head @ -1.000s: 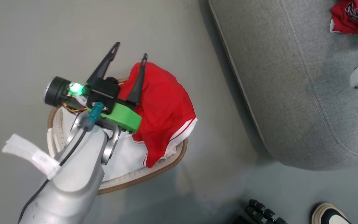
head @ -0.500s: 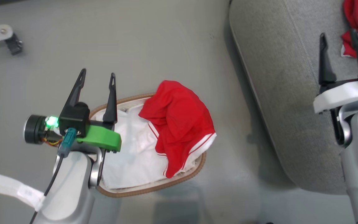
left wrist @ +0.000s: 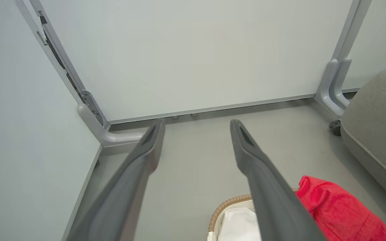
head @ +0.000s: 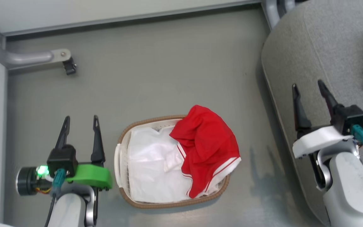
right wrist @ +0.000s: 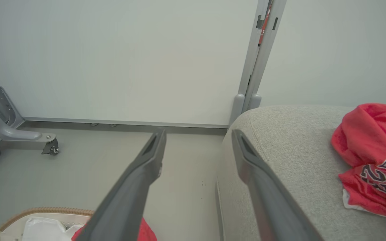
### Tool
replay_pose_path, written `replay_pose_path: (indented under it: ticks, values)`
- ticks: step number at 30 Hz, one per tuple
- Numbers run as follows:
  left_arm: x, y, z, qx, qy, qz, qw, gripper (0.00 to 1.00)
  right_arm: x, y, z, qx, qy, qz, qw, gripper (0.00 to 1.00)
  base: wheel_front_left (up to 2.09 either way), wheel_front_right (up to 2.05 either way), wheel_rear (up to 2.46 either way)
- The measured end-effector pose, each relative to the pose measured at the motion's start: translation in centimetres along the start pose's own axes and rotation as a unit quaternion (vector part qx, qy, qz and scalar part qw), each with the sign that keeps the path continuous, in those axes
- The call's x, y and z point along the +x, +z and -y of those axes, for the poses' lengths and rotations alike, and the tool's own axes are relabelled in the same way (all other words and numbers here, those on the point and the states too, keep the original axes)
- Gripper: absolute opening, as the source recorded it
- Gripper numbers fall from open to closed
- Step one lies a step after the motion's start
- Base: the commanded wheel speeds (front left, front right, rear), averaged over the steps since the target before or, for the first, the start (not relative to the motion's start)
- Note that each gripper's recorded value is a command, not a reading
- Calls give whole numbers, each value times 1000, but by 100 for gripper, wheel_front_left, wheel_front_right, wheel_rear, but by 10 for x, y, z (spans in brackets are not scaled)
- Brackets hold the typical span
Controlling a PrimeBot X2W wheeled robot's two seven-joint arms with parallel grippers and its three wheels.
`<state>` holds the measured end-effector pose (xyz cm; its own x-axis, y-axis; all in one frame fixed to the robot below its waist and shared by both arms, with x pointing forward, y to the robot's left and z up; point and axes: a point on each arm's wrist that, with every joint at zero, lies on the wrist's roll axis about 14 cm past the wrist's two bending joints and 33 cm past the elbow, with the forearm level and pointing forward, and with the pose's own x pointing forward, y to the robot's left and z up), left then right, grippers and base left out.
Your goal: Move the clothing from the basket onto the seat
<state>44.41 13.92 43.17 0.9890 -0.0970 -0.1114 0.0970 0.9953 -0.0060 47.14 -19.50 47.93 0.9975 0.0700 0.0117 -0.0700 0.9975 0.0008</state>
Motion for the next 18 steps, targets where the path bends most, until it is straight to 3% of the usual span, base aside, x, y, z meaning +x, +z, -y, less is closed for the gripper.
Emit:
replay_pose_path:
  ticks: [8,18]
  values:
    - [-45,5,-22,-7,33,2,999,100,-28,0,-22,23,15,-5,1000,100,0,0,0]
    - [-80,7,-26,-12,43,5,999,100,-57,2,-38,32,29,-8,999,100,0,0,0]
